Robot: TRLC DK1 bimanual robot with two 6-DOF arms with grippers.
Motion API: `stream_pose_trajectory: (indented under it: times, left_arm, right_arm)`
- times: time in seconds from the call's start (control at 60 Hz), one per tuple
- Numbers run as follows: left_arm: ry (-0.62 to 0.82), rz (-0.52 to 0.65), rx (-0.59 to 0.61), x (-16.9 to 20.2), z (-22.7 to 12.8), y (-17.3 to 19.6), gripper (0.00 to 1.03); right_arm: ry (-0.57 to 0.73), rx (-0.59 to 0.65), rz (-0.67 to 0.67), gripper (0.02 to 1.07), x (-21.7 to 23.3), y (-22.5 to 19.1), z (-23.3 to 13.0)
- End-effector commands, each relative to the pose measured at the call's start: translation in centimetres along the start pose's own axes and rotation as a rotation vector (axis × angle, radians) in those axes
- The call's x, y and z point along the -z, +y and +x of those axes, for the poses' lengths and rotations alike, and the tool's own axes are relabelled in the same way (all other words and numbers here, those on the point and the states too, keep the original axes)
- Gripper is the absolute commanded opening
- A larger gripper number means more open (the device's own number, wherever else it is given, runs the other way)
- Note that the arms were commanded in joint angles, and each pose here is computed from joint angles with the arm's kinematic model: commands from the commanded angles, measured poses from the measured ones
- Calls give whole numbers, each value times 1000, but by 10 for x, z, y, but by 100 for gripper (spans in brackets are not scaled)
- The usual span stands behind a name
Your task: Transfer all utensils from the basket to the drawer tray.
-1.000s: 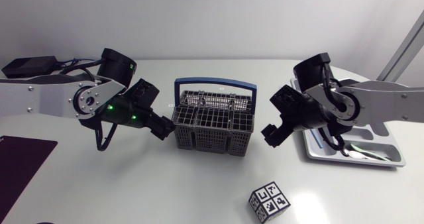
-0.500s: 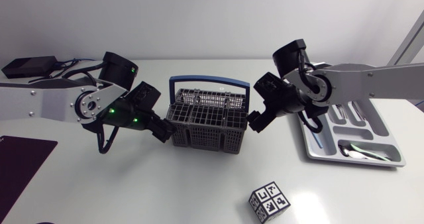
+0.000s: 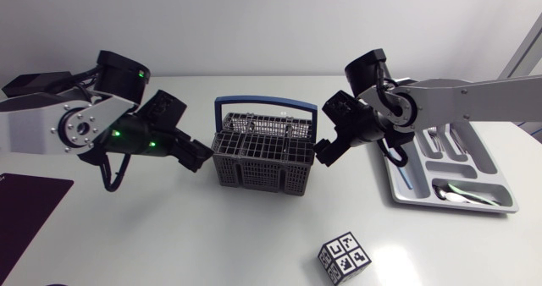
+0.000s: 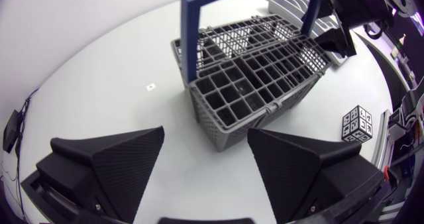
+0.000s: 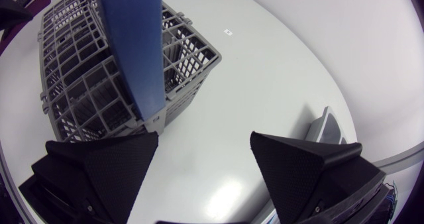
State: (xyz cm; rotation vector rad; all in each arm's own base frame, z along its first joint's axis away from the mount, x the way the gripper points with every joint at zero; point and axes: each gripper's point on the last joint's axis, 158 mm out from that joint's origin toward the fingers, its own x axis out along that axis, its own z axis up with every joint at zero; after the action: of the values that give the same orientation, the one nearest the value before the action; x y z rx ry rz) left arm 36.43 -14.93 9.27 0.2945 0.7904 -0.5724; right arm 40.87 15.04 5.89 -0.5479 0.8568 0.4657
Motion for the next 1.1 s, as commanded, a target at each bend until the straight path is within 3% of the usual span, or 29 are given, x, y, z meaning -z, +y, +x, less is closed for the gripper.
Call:
stream_pose_trajectory:
  times: [0.0,0.2,0.417,1.083]
  left_arm:
    - [-10,-1,-44,-2,-10,21,88]
    - [26,-30,-68,6,16,41,88]
    - [46,7,-67,2,45,28,88]
    - [49,53,-23,11,38,-3,88]
  right_arm:
    - [26,-8,15,102,7,4,5]
    - [26,-2,16,102,7,5,5]
    - [21,5,9,102,0,7,2]
    - [28,15,11,102,-11,1,12]
